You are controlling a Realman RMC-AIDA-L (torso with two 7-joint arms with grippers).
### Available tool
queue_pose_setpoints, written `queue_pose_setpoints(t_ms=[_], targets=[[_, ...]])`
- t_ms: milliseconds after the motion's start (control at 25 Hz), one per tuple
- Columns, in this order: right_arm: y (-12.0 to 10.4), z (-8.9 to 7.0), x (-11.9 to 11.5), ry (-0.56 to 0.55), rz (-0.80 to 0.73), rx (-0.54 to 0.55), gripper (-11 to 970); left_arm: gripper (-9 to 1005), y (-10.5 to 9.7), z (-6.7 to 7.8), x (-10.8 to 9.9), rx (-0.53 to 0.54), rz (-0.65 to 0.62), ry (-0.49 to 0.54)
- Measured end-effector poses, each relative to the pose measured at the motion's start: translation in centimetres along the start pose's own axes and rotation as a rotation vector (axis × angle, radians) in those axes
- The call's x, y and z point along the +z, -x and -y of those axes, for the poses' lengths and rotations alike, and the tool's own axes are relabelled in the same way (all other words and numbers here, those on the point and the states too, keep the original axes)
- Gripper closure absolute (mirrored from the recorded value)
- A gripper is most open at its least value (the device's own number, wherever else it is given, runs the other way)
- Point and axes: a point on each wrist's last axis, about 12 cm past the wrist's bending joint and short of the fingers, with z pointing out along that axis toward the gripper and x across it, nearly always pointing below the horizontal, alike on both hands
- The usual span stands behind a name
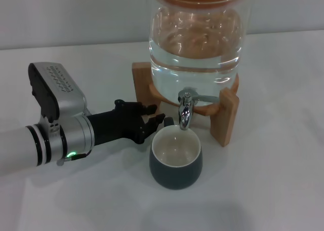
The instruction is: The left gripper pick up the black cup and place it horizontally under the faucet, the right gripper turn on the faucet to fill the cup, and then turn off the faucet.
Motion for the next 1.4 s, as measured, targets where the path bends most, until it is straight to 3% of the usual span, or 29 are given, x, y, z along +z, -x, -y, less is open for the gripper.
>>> queue_pose_setpoints(t_ms=[480, 760, 1280, 1360, 1400], targets=[[-0.1, 0.0, 0.1, -0.003, -0.003, -0.005, 132, 720, 0.4, 0.0, 0.6, -0.001, -0.022, -0.006], [-0.2, 0.0, 0.0, 0.003, -0.017, -0.006, 133, 721, -0.4, -0.1, -0.4, -0.063, 0.014, 0.023], [-0.1, -0.1, -0.8, 0.017, -0.041, -0.012, 133, 720, -2.6, 1.5, -5.1, -0.096, 0.121, 0.022], [0.0, -0.2, -1.0, 0.038, -0.059, -0.012, 133, 720, -3.1, 1.4, -6.3, -0.116, 0.142, 0.032], [0.2, -0.3, -1.0, 0.057, -0.074, -0.011, 133, 720, -3.6, 1.2, -8.1, -0.148, 0.18, 0.059]])
